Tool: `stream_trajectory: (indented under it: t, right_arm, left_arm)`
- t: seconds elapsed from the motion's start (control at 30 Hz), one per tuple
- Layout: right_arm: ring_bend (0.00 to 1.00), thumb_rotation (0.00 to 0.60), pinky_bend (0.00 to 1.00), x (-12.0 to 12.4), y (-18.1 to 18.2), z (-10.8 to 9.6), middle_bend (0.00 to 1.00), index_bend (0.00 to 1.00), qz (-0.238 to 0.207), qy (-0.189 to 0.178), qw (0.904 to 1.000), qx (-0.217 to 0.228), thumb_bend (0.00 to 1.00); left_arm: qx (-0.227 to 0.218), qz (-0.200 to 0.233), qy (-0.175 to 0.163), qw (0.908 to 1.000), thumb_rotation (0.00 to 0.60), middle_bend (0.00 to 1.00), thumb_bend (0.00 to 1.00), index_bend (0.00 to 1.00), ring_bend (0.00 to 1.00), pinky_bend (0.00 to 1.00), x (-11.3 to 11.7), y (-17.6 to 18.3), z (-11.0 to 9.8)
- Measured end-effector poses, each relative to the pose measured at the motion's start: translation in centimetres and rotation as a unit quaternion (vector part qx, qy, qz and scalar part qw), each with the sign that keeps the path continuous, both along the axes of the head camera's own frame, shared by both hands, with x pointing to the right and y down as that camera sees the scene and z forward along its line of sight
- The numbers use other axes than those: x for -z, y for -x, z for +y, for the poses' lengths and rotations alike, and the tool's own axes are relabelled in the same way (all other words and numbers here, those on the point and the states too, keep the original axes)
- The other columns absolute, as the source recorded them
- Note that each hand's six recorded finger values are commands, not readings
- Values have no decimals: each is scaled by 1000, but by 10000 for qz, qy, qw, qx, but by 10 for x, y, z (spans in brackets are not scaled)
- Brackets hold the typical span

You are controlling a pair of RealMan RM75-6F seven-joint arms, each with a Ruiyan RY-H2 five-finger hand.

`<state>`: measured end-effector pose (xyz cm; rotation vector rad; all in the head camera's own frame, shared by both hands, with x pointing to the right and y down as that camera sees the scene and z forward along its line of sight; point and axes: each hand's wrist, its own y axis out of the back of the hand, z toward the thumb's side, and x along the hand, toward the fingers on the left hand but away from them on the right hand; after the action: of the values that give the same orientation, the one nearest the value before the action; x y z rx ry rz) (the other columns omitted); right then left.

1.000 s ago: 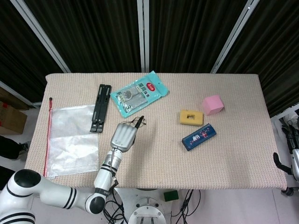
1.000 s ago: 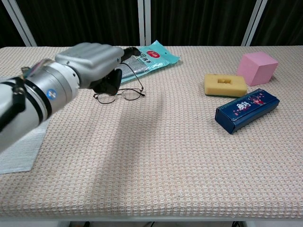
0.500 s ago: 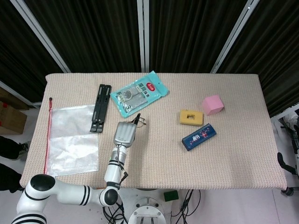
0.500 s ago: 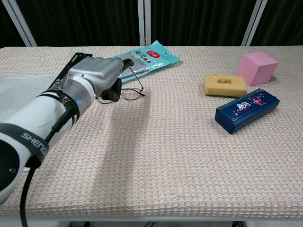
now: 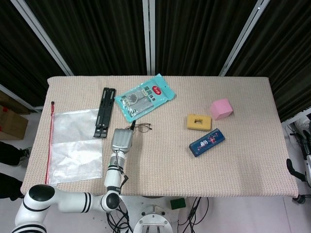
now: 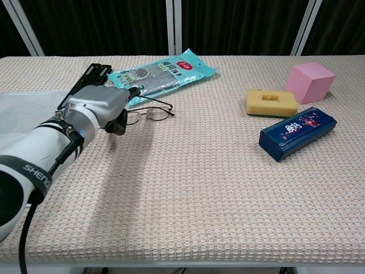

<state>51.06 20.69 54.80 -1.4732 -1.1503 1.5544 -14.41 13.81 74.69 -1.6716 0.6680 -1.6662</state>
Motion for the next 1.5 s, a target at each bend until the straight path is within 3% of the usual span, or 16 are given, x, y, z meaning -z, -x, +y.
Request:
stream_trajectory:
  t: [0.23, 0.53, 0.8, 1.1, 1.5]
  right_arm:
    - [0, 600, 0, -1, 1, 0, 0, 0, 4, 16, 10000, 19, 467]
    - [0, 600, 0, -2, 1, 2, 0, 0, 5, 42, 10000, 0, 467]
    - [0, 600, 0, 0, -1, 1, 0, 0, 16, 3, 10000, -21, 468]
    - [0, 600, 0, -2, 0, 2, 0, 0, 1, 21, 10000, 5, 468]
    - [0, 600, 0, -4, 1, 1, 0, 0, 20, 58, 10000, 7, 467]
  left_arm:
    - [57, -231, 233, 9994, 600, 998, 806, 0, 986, 1000, -16, 13, 8]
    - [38, -369, 283, 9989, 600, 998, 807, 0, 986, 1000, -20, 17, 6]
    - [-21, -247, -198, 9995, 600, 998, 808, 0, 986, 1000, 2, 14, -8]
    - [-520, -362, -57, 9980, 600, 997, 808, 0, 985, 1000, 11, 13, 14]
    - [-760, -474, -58, 9960, 600, 998, 808, 0, 985, 1000, 5, 10, 24]
